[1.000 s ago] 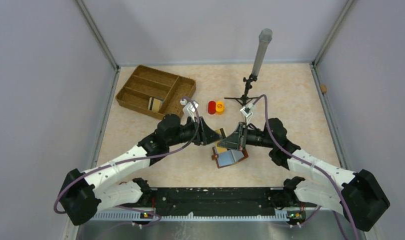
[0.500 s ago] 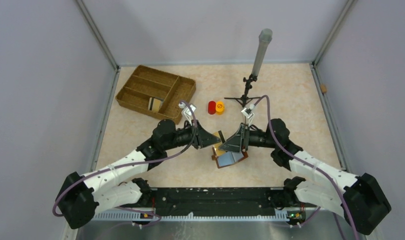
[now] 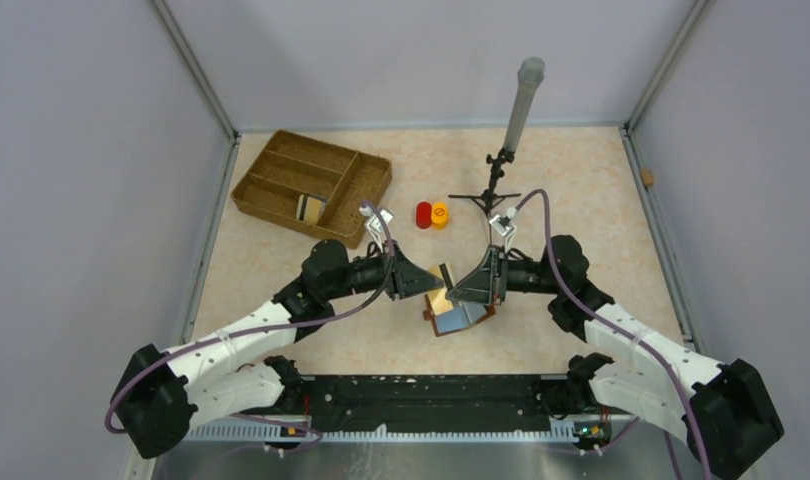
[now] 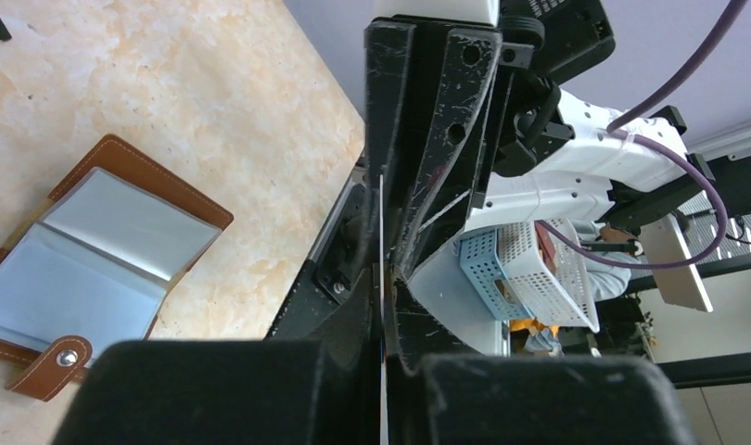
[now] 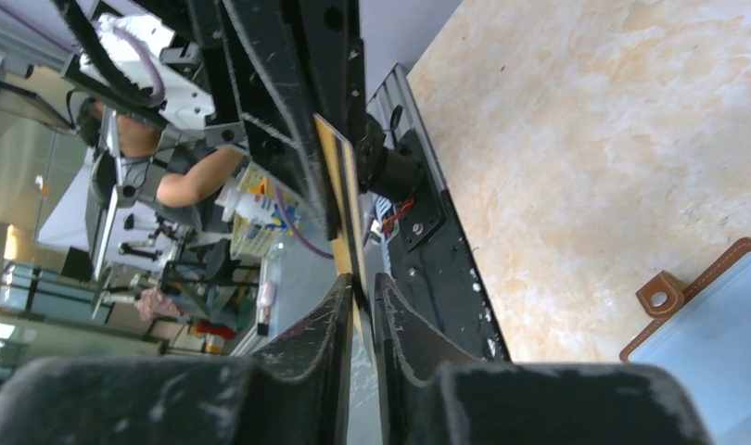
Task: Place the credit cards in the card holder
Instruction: Insert the credit card into the card holder.
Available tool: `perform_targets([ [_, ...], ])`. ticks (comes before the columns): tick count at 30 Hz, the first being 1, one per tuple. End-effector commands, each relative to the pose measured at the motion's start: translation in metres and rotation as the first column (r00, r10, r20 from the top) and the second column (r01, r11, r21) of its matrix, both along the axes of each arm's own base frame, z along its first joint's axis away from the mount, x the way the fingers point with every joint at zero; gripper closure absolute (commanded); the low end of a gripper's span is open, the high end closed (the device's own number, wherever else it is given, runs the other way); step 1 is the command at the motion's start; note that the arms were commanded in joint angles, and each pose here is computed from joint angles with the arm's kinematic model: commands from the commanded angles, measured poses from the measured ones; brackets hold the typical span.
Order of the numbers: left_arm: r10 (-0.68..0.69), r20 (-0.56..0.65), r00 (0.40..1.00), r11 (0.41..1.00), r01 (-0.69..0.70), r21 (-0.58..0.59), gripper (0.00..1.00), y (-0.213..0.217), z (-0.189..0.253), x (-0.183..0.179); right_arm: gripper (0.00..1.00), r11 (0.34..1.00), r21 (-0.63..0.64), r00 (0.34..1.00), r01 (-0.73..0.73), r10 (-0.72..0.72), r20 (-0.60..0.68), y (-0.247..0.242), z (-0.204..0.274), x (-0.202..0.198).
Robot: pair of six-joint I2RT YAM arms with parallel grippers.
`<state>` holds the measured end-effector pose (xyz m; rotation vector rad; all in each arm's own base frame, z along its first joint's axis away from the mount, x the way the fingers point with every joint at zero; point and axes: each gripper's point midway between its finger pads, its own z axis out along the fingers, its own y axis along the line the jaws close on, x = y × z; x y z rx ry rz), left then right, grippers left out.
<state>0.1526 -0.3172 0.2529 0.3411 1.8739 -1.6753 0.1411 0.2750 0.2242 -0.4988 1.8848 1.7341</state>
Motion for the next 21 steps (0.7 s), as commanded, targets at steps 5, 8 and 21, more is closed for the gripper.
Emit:
perform_targets([
  [5, 0.041, -0.007, 0.999, 0.999, -0.041, 0.022, 0.48, -0.002, -0.008, 0.011, 1.00, 0.979, -0.163, 0.991, 0.122, -0.130, -0.038, -0.005, -0.034, 0.024],
  [8, 0.207, -0.053, 0.977, 0.964, -0.194, 0.181, 0.27, 0.011, -0.044, 0.036, 1.00, 0.914, -0.355, 0.968, 0.195, -0.239, -0.083, -0.019, -0.079, 0.037],
  [21, 0.415, -0.198, 0.888, 0.815, -0.265, 0.515, 0.37, 0.027, -0.145, 0.056, 1.00, 0.725, -0.649, 0.913, 0.230, -0.392, -0.116, -0.059, -0.160, 0.054],
])
